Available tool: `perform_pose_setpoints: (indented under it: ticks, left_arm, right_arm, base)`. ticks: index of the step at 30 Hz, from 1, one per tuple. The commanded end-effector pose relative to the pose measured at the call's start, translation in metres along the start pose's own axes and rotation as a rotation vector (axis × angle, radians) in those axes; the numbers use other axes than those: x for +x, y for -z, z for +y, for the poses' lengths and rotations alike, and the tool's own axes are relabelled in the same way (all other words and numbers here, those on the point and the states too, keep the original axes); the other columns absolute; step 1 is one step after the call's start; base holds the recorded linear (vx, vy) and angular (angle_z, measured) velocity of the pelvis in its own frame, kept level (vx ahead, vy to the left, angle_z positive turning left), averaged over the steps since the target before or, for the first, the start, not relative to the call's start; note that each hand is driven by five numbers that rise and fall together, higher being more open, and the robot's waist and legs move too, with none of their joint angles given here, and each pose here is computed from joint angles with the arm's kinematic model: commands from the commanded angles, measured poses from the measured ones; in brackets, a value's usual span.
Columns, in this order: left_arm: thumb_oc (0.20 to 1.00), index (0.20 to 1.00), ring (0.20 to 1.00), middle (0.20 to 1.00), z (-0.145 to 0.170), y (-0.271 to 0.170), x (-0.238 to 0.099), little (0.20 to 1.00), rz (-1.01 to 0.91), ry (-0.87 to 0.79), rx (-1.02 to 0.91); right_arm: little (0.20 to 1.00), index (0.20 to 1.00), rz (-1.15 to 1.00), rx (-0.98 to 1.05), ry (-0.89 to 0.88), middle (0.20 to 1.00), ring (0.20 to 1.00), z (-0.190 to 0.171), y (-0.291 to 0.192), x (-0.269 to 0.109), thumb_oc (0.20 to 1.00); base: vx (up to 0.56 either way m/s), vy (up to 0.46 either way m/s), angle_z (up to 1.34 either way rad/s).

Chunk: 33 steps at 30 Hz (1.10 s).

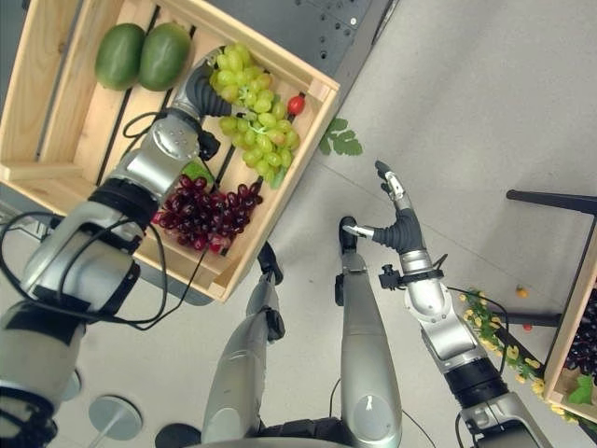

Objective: Pick up the fruits from the basket on one side to the basket on the other side

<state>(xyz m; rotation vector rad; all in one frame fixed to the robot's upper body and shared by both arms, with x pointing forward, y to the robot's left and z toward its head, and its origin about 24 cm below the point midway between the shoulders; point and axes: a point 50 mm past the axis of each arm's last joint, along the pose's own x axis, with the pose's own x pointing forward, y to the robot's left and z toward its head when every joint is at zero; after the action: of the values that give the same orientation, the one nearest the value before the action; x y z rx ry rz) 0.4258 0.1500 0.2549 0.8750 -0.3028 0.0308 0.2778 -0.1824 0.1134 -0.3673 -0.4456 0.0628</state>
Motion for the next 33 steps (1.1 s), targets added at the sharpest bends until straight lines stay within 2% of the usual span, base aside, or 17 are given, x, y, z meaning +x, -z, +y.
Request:
perform_pose_setpoints:
  ticks: [1, 7, 12, 13, 14, 15, 16, 33]
  left_arm:
    - [1.0, 1.0, 1.0, 1.0, -0.021, -0.01, 0.005, 1.0, 0.033, 0.078, 0.064]
    - [1.0, 1.0, 1.0, 1.0, -0.029, -0.003, 0.003, 1.0, 0.088, 0.058, 0.002]
    - [1.0, 1.0, 1.0, 1.0, -0.041, -0.003, 0.001, 1.0, 0.094, 0.085, 0.034]
    - [0.884, 0.884, 0.884, 0.884, -0.044, -0.004, 0.0, 0.884, 0.092, 0.089, 0.039]
    - [0.555, 0.555, 0.555, 0.555, -0.047, -0.004, 0.0, 0.555, 0.093, 0.09, 0.035]
    - [0.26, 0.26, 0.26, 0.26, -0.047, -0.006, 0.0, 0.26, 0.091, 0.082, 0.028]
    - [0.2, 0.2, 0.2, 0.2, -0.05, -0.005, -0.001, 0.2, 0.097, 0.086, 0.028]
    - [0.2, 0.2, 0.2, 0.2, -0.059, -0.013, -0.002, 0.2, 0.074, 0.081, 0.017]
  right_arm:
    - [1.0, 1.0, -0.062, -0.007, -0.009, 1.0, 1.0, -0.006, -0.007, -0.005, 1.0]
    - [1.0, 1.0, -0.048, 0.0, -0.019, 1.0, 1.0, -0.003, -0.005, -0.009, 1.0]
    - [1.0, 1.0, -0.064, -0.016, -0.01, 1.0, 1.0, -0.006, -0.008, -0.009, 1.0]
    - [1.0, 1.0, -0.064, -0.02, -0.006, 1.0, 1.0, -0.007, -0.008, -0.01, 1.0]
    - [1.0, 1.0, -0.066, -0.021, -0.001, 1.0, 1.0, -0.008, -0.008, -0.01, 1.0]
    - [1.0, 1.0, -0.071, -0.022, 0.002, 1.0, 1.0, -0.008, -0.009, -0.01, 1.0]
    - [1.0, 1.0, -0.065, -0.025, 0.004, 1.0, 1.0, -0.009, -0.007, -0.011, 1.0]
    - [1.0, 1.0, -0.065, -0.022, 0.043, 1.0, 1.0, -0.012, -0.007, -0.012, 1.0]
  base:
    - [0.01, 0.0, -0.11]
    - [0.01, 0.001, -0.06]
    - [0.01, -0.003, -0.05]
    - [0.0, 0.0, 0.0]
    - [0.0, 0.0, 0.0]
    - [0.0, 0.0, 0.0]
    - [0.0, 0.0, 0.0]
    - [0.0, 0.0, 0.0]
